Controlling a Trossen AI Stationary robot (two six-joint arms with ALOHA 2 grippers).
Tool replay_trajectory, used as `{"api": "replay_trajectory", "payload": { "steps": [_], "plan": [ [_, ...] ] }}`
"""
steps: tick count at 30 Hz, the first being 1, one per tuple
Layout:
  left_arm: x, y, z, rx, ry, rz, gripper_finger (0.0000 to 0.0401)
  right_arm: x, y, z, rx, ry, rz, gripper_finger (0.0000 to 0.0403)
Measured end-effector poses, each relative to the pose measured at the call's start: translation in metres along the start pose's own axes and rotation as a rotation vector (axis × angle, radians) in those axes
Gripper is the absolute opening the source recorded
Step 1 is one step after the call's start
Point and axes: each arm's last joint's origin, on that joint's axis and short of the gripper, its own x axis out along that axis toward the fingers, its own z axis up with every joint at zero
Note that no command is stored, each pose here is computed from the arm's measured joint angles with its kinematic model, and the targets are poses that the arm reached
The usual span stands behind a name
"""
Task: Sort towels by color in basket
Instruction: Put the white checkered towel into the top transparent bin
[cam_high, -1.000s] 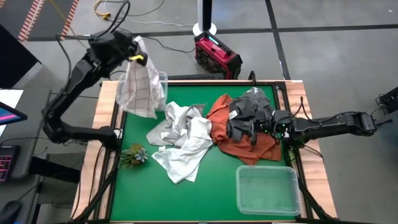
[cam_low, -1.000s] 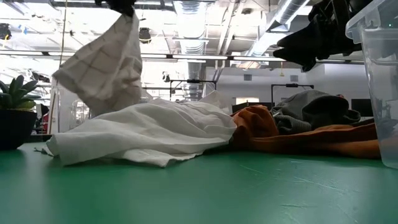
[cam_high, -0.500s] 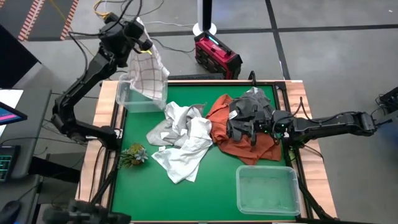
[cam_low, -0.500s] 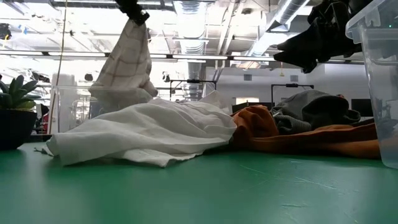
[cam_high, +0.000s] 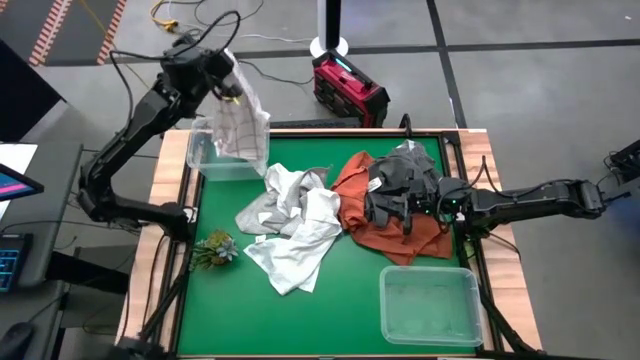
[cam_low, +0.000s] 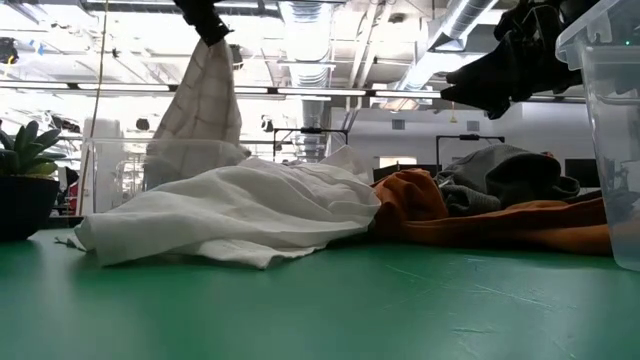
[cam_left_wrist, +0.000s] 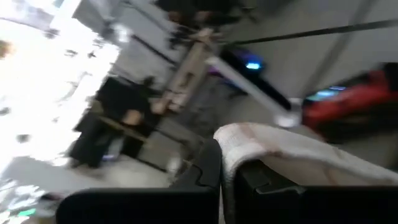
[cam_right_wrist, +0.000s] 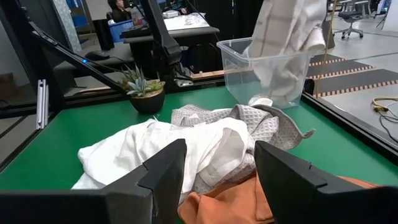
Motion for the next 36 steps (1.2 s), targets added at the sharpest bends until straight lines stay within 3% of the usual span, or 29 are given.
{"api": "replay_trajectory", "payload": {
  "steps": [8, 14, 21, 28, 36],
  "plan": [
    [-0.032, -0.011, -0.022, -0.130, 0.214, -0.265, 0.0004, 0.000, 0.000, 0.002, 0.002, -0.021, 0.002, 0.0223],
    [-0.043, -0.021, -0.032, -0.207, 0.283, -0.529, 0.0004, -0.001, 0.001, 0.011, 0.021, -0.116, 0.012, 0.0223],
    [-0.031, -0.047, -0.046, -0.255, 0.355, -0.574, 0.0004, -0.003, 0.001, 0.025, 0.054, -0.257, 0.020, 0.0223],
    [-0.011, -0.078, -0.061, -0.288, 0.383, -0.515, 0.0004, -0.005, -0.015, 0.057, 0.032, -0.399, -0.081, 0.0223],
    [0.000, -0.118, -0.090, -0.222, 0.523, -0.579, 0.0004, 0.000, -0.023, 0.053, 0.061, -0.295, -0.131, 0.0223]
  ]
}}
